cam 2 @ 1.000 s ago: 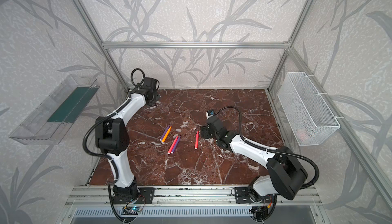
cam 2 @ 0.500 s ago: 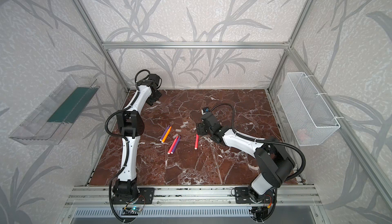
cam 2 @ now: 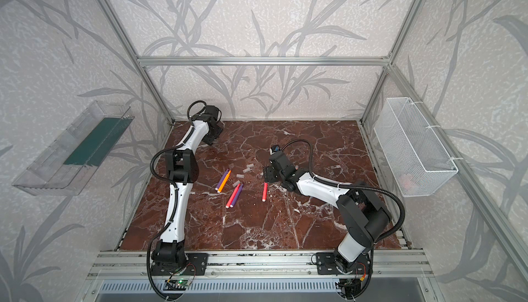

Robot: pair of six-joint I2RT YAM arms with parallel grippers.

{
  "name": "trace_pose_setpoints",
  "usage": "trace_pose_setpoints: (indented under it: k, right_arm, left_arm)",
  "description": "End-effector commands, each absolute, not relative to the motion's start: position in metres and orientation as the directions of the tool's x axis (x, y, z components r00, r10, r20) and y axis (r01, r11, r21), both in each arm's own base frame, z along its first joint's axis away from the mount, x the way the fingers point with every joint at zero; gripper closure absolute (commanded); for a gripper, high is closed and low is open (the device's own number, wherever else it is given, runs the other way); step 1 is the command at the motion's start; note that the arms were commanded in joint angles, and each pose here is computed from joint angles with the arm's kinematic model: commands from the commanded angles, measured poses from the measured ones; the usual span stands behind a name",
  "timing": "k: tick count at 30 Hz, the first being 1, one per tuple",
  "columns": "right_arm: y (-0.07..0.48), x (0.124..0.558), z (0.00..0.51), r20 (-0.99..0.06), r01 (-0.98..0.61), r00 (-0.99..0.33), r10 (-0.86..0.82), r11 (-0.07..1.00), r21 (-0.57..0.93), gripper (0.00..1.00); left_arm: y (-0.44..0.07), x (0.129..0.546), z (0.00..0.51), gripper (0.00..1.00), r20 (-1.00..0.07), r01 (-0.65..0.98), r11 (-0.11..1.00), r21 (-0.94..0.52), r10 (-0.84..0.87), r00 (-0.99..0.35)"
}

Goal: Insert the pens into the pen caps
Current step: 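Reach the left gripper to the far edge and grasp the lone white cap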

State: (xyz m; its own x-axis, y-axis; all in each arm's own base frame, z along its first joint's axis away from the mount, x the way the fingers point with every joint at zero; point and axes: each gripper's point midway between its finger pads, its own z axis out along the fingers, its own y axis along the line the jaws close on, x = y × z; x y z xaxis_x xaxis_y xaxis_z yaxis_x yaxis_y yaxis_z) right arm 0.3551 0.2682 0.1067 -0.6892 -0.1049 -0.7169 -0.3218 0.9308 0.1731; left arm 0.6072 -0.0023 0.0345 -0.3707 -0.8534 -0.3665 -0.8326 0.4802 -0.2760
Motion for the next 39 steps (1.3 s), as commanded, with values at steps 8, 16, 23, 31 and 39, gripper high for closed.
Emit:
trace_pose_setpoints:
  k: [8,16,23,31,39]
  right_arm:
    - [0.270,0.357,0.118,-0.732,-0.329,-0.674,-0.102,0.928,0.174,0.20]
    - [0.269,0.355,0.118,-0.731,-0.328,-0.675,-0.098,0.928,0.178,0.20]
    - [0.268,0.354,0.120,-0.734,-0.324,-0.673,-0.093,0.929,0.180,0.20]
    - [0.266,0.353,0.122,-0.738,-0.322,-0.669,-0.085,0.929,0.185,0.20]
    - [0.267,0.352,0.121,-0.735,-0.322,-0.674,-0.080,0.927,0.194,0.20]
  left_arm:
    - [0.013,0.603,0.025,0.34,-0.430,-0.858,0.469,-0.210,-0.832,-0.349]
    - [0.008,0.605,0.017,0.46,-0.460,-0.833,0.529,-0.162,-0.787,-0.410]
    - [0.006,0.599,0.005,0.59,-0.431,-0.835,0.533,-0.138,-0.791,-0.434]
    - [0.004,0.588,0.017,0.71,-0.428,-0.829,0.551,-0.098,-0.775,-0.465]
    - [-0.003,0.570,0.031,0.78,-0.437,-0.804,0.593,-0.038,-0.733,-0.520]
